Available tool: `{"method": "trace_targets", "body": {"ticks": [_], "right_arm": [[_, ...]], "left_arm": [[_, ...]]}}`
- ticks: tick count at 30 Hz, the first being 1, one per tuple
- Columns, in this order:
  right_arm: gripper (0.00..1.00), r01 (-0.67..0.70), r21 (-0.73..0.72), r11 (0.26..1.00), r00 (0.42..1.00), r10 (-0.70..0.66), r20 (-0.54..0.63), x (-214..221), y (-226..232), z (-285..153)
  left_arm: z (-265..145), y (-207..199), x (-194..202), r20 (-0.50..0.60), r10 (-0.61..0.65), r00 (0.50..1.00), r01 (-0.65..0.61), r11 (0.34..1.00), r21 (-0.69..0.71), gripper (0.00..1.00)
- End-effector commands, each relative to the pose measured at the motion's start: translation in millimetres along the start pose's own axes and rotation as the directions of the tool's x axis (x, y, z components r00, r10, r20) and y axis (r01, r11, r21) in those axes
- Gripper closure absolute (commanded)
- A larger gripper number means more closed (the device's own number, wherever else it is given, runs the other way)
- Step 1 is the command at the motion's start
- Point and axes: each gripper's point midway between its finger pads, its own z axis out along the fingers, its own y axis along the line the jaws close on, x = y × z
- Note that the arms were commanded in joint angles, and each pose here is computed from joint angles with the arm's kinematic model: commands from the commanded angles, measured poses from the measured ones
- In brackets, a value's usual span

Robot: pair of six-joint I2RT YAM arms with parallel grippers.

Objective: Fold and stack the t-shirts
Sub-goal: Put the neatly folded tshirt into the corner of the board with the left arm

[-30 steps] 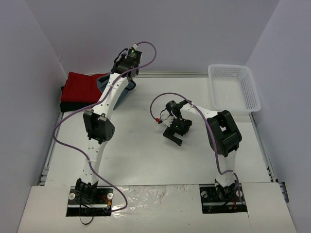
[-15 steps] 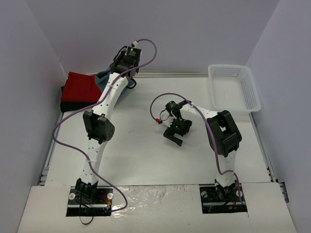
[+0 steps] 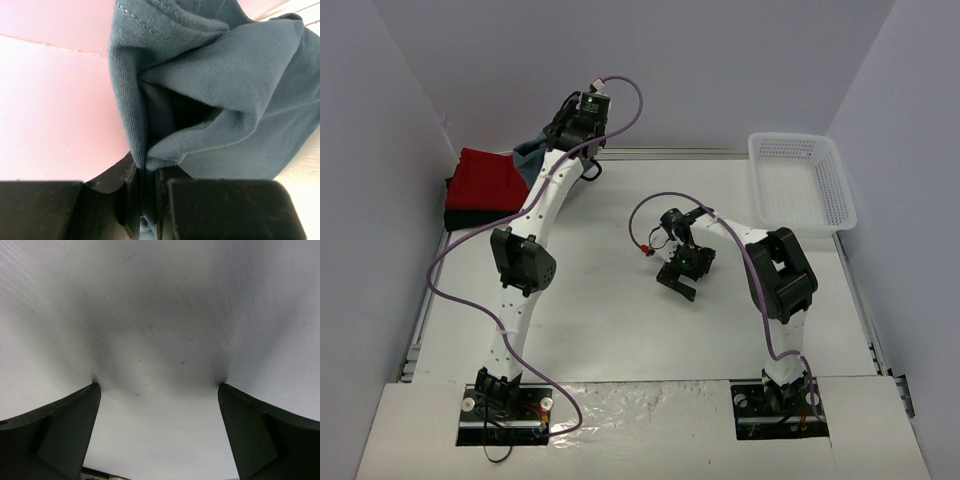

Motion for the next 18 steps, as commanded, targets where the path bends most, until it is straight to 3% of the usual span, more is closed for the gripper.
{"method": "trace_targets", "body": {"ticks": [1,18], "right_arm": [[0.00,0.005,0.018,1.000,0.992,-0.003,-0.124,26,2,22],[0.00,-0.028,0.047,0.998,0.979,0.037,-0.201,49,-11,36]], "left_arm": [[-12,48,-11,0.040,-0.082,0.996,0.085,0.991,-0.101,0.98],[29,86,25,-0.015,-0.128,0.992,0.124,0.979,-0.163,0.98]]}}
